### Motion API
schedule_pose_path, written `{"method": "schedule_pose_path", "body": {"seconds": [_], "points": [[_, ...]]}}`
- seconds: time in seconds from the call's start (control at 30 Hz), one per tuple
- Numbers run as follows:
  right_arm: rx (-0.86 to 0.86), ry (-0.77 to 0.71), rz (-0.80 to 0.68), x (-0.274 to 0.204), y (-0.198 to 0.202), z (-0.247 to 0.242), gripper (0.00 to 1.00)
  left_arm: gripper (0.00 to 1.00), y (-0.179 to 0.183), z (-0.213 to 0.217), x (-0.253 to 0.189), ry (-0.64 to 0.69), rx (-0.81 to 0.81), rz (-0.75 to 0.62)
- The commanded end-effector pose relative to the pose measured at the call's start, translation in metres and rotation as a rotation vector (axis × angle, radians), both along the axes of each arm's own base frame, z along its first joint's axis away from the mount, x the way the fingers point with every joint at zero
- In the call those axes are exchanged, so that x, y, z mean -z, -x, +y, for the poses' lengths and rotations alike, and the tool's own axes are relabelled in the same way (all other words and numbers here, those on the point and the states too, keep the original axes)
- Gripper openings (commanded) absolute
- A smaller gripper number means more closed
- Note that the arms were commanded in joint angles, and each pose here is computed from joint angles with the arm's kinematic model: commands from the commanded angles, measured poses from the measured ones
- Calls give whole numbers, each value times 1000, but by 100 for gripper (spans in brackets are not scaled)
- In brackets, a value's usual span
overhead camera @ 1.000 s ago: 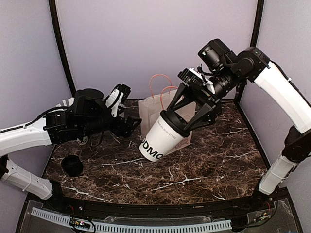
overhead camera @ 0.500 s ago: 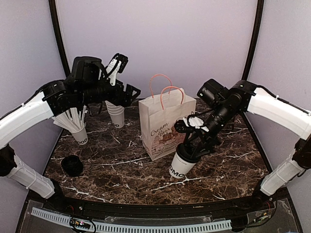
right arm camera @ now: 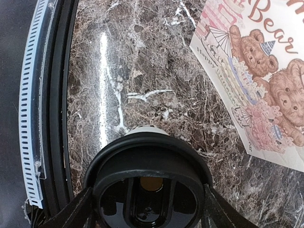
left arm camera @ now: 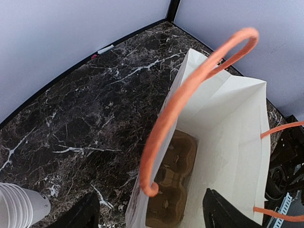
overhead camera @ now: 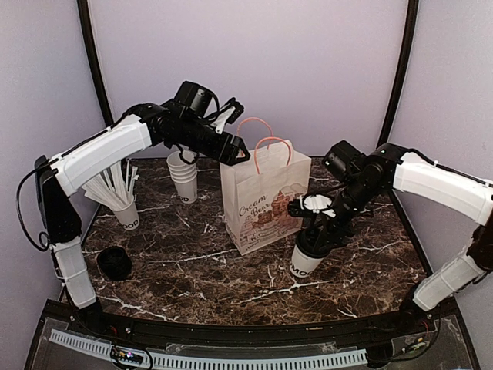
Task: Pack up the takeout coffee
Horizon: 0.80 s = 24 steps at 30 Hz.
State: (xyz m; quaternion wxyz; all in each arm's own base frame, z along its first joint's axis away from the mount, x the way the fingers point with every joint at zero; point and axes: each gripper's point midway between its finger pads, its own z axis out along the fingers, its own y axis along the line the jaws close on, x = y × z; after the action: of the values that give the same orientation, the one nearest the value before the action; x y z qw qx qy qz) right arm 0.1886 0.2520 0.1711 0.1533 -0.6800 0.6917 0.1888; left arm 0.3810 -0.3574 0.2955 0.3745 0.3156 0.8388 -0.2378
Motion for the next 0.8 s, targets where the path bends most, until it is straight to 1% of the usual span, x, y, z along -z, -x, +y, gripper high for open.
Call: {"method": "schedule_pose_path", "body": {"seconds": [0.0, 0.1, 0.17, 0.2, 0.23, 0.27, 0.3, 0.37, 0.5, 0.6, 0.67, 0.7, 0.73, 0.77], "points": [[40, -33, -50, -10, -6, -4, 66, 76, 1, 4, -7, -29, 16, 11], [44, -31, -47, -9, -5, -6, 66, 74, -8, 1, -6, -38, 16, -3], [46, -29, -47, -9, -5, -6, 66, 70, -12, -1, -4, -45, 22, -5], [46, -31, -49, -10, -5, -6, 66, 64, -13, -3, -4, -43, 29, -3], [48, -32, -51, -11, -5, -6, 66, 62, -15, -4, -2, -43, 33, 6], [50, -32, -54, -12, -6, -7, 66, 56, -15, -5, 0, -43, 37, 13], [52, -34, -57, -13, -6, -7, 66, 52, -16, -7, 2, -47, 55, 17], [66, -40, -68, -16, -9, -10, 66, 41, -15, -10, 4, -49, 82, 20], [108, -73, -88, -30, -19, -18, 65, 29, -11, -14, 5, -42, 116, 39], [146, -106, -111, -53, -32, -27, 65, 26, -10, -15, 5, -40, 128, 44], [182, -134, -145, -72, -42, -36, 65, 21, -9, -17, 4, -39, 140, 40], [203, -149, -166, -82, -49, -42, 65, 14, -9, -17, 4, -39, 149, 37], [224, -165, -187, -91, -55, -48, 65, 10, -8, -18, 2, -37, 155, 32], [245, -176, -213, -100, -60, -54, 65, 4, -8, -19, 0, -34, 166, 27]]}}
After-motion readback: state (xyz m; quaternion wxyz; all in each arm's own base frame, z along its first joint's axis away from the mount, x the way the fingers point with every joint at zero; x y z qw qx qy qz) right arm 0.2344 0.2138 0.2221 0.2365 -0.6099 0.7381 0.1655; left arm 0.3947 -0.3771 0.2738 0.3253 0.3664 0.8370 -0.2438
